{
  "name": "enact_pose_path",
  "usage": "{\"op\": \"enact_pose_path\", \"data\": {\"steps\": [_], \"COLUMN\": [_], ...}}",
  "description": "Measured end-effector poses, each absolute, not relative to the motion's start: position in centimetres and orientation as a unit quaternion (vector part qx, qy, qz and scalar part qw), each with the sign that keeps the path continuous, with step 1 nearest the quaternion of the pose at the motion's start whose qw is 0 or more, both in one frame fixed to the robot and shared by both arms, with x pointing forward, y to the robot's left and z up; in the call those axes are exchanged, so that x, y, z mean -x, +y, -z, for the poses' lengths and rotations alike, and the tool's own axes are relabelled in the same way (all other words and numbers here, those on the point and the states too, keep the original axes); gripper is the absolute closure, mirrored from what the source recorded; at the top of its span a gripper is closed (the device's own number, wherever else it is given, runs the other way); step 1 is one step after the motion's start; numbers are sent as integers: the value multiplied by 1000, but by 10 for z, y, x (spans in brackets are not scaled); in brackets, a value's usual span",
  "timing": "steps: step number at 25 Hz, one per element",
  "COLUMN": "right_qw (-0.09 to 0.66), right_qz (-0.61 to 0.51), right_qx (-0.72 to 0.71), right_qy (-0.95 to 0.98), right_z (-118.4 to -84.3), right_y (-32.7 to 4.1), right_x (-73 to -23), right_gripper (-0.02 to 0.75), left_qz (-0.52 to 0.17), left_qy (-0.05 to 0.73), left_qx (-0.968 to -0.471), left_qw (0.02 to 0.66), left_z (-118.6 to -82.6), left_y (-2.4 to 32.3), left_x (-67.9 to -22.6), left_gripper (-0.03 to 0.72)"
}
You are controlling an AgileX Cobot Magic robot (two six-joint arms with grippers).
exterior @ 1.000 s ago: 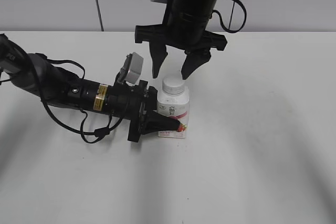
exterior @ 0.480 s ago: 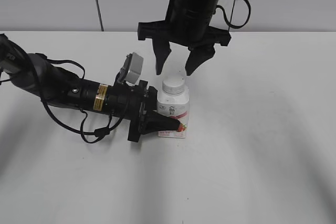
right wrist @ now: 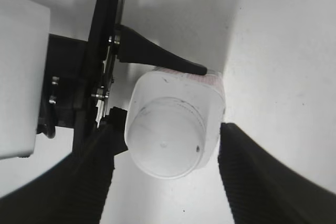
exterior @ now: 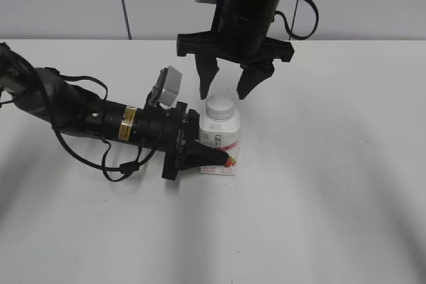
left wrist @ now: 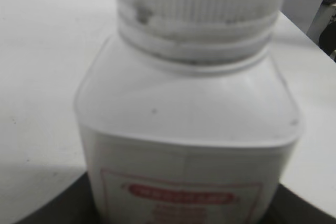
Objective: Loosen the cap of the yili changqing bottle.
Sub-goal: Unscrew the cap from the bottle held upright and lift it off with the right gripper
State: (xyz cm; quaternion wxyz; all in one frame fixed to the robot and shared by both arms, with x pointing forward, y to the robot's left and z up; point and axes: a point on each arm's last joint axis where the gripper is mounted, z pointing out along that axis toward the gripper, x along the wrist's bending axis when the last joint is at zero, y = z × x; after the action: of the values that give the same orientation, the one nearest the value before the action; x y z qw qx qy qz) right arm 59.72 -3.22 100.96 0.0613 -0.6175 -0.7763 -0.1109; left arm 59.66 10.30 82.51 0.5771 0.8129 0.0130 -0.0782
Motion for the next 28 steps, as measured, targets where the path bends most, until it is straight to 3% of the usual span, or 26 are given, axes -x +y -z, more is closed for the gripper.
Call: {"op": "enact_pose_path", "data": {"steps": [22,28], "right_qw": [78,78], "right_qz": [98,98], "right_qx": [622,622], "right_qy": [-773,-773], "right_z": [-995,-995], "right_y": [-29,-29], "right_x": [-599,-599], "right_gripper": [247,344], "left_qz": [78,78], "left_qy": [13,13], "left_qx": [-813,-813], "left_qw": [577,577], "left_z": [-825,-825], "left_y": [103,103], "left_x": [-597,-597], "left_gripper": [312,312]}}
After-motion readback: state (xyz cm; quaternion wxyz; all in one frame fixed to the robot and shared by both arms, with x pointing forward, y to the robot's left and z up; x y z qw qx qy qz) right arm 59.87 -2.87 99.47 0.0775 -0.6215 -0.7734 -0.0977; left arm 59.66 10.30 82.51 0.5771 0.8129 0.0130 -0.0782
